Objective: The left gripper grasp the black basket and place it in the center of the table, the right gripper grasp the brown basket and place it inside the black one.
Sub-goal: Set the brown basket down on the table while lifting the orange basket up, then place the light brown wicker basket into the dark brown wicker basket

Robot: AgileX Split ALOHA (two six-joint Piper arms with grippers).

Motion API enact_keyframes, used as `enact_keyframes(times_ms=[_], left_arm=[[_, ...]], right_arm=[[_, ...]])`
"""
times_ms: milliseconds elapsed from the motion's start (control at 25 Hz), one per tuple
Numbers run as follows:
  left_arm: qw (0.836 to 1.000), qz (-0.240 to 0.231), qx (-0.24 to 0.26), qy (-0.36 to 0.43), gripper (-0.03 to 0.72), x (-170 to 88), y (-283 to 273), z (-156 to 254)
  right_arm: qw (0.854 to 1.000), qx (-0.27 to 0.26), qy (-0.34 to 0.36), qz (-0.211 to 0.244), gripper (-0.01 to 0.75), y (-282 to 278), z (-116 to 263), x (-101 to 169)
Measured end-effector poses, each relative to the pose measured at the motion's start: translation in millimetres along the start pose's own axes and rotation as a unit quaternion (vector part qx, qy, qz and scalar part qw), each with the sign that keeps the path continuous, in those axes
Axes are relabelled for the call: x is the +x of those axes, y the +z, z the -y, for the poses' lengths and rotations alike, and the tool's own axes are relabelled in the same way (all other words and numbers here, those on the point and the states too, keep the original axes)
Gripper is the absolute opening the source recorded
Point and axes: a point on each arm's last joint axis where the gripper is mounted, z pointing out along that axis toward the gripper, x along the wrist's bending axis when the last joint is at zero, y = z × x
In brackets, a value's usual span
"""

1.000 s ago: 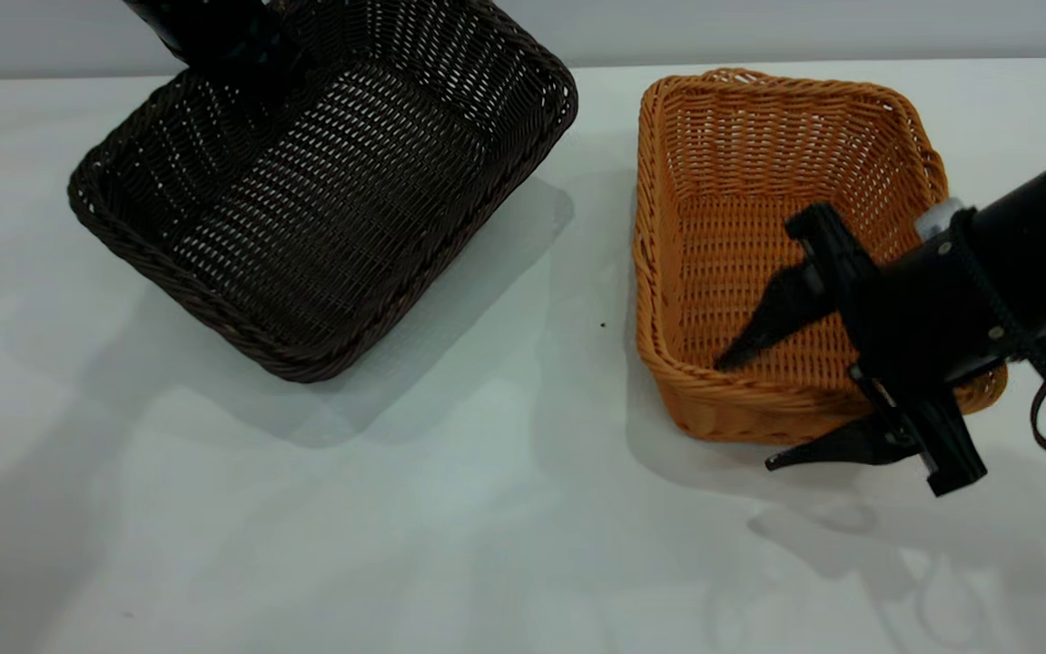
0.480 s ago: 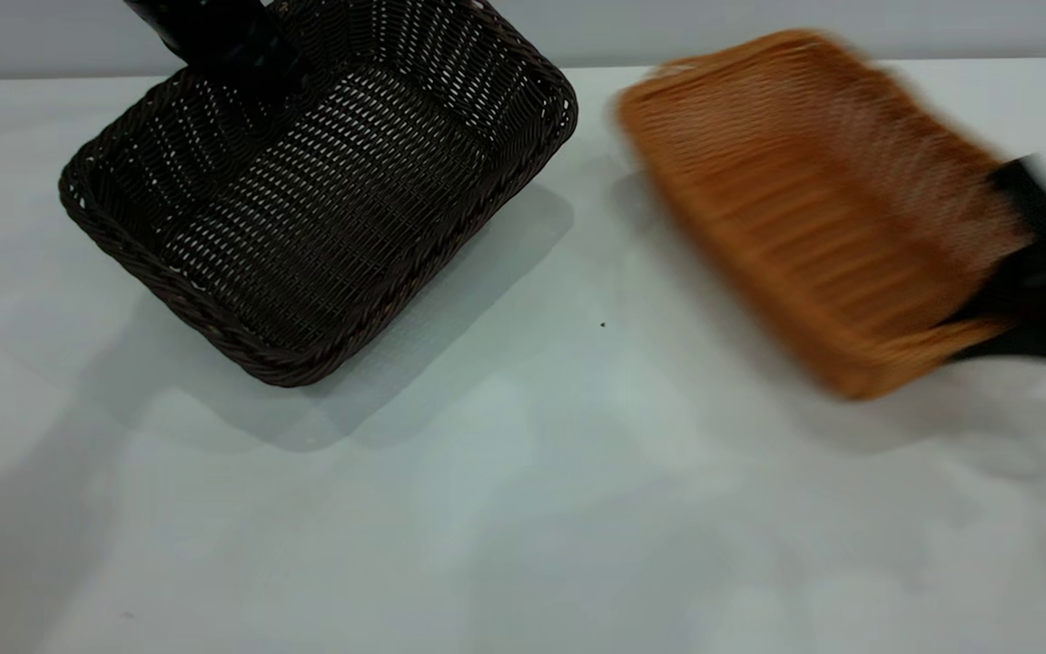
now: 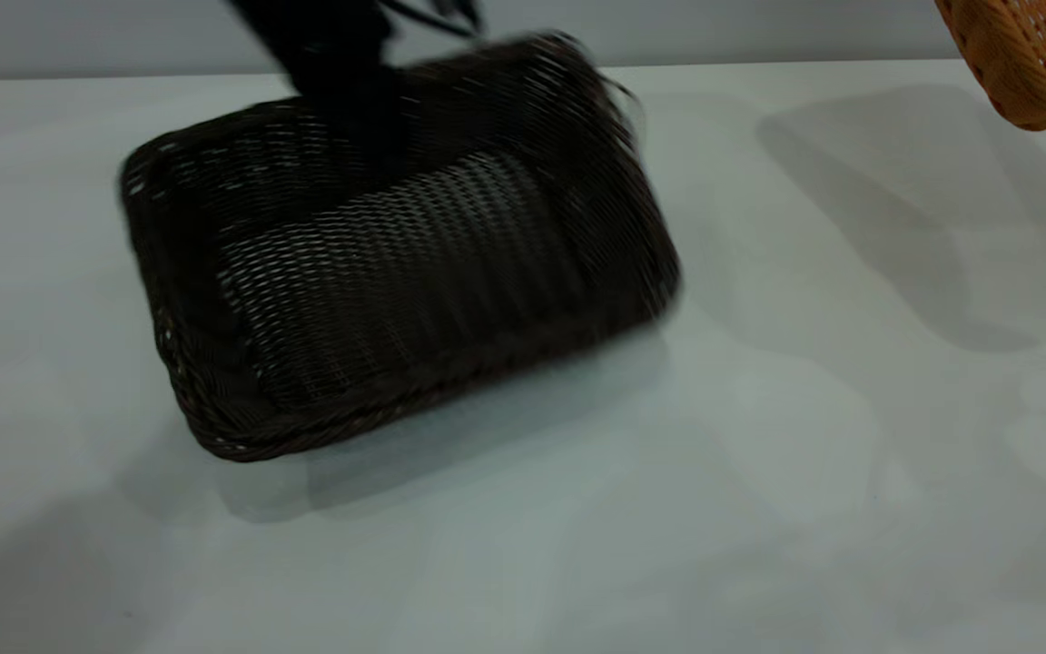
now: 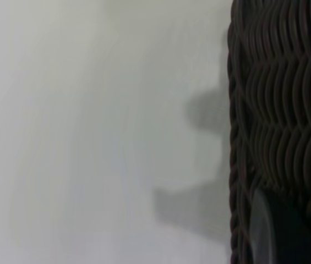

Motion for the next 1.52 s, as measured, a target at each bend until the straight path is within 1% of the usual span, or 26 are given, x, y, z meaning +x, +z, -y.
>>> enact_keyframes(times_ms=[40,120,240,480,600,680,720,800,920,1040,1080,1160,1200,1280,1360,1440,1520], left_arm=[[0.999,0.004,-0.006,0.046,0.083,-10,1,-11],[0.994,0.008,-0.017,0.112,0.083,-25,2,-28],[0.986,0.012,-0.03,0.164,0.083,-45,5,-47],[0.98,0.016,-0.041,0.196,0.083,-66,11,-62],[0.98,0.019,-0.042,0.195,0.089,-69,11,-64],[0.981,0.02,-0.041,0.187,0.108,-70,12,-64],[0.983,0.021,-0.04,0.18,0.134,-70,13,-64],[0.984,0.021,-0.04,0.17,0.215,-71,15,-63],[0.987,0.013,-0.044,0.155,0.388,-70,16,-64],[0.988,-0.009,-0.06,0.142,0.519,-66,16,-67],[0.989,-0.013,-0.063,0.136,0.545,-65,15,-68],[0.99,-0.019,-0.065,0.122,0.58,-59,11,-67],[0.992,-0.021,-0.064,0.109,0.584,-53,7,-64],[0.996,-0.03,-0.064,0.055,0.58,-33,-9,-56],[0.997,-0.042,-0.059,-0.025,0.568,-5,-28,-38],[0.991,-0.055,-0.052,-0.112,0.553,23,-47,-15],[0.979,-0.07,-0.042,-0.186,0.539,50,-63,16]], right_arm=[[1.0,0.004,-0.006,0.001,0.069,0,0,1],[1.0,0.008,-0.013,0.002,0.069,0,0,1],[1.0,0.008,-0.014,0.003,0.069,-1,-1,0],[1.0,0.009,-0.017,0.003,0.069,-1,-2,0],[1.0,0.012,-0.019,0.003,0.069,-1,-1,0],[1.0,0.015,-0.022,0.004,0.069,-1,0,0],[1.0,0.016,-0.022,0.004,0.069,-1,0,0],[1.0,0.018,-0.023,0.005,0.069,-1,0,0],[1.0,0.023,-0.015,0.007,0.068,-1,1,0],[0.999,0.03,-0.016,0.01,0.068,-1,2,-1],[0.999,0.033,-0.016,0.011,0.068,-1,3,-1],[0.999,0.041,-0.018,0.014,0.068,-1,4,-2],[0.999,0.045,-0.019,0.016,0.068,-1,5,-2],[0.998,0.056,-0.02,0.021,0.068,-2,7,-2],[0.997,0.071,-0.033,0.027,0.068,-2,11,3],[0.994,0.093,-0.05,0.03,0.067,0,18,13],[0.988,0.127,-0.075,0.035,0.067,6,29,26]])
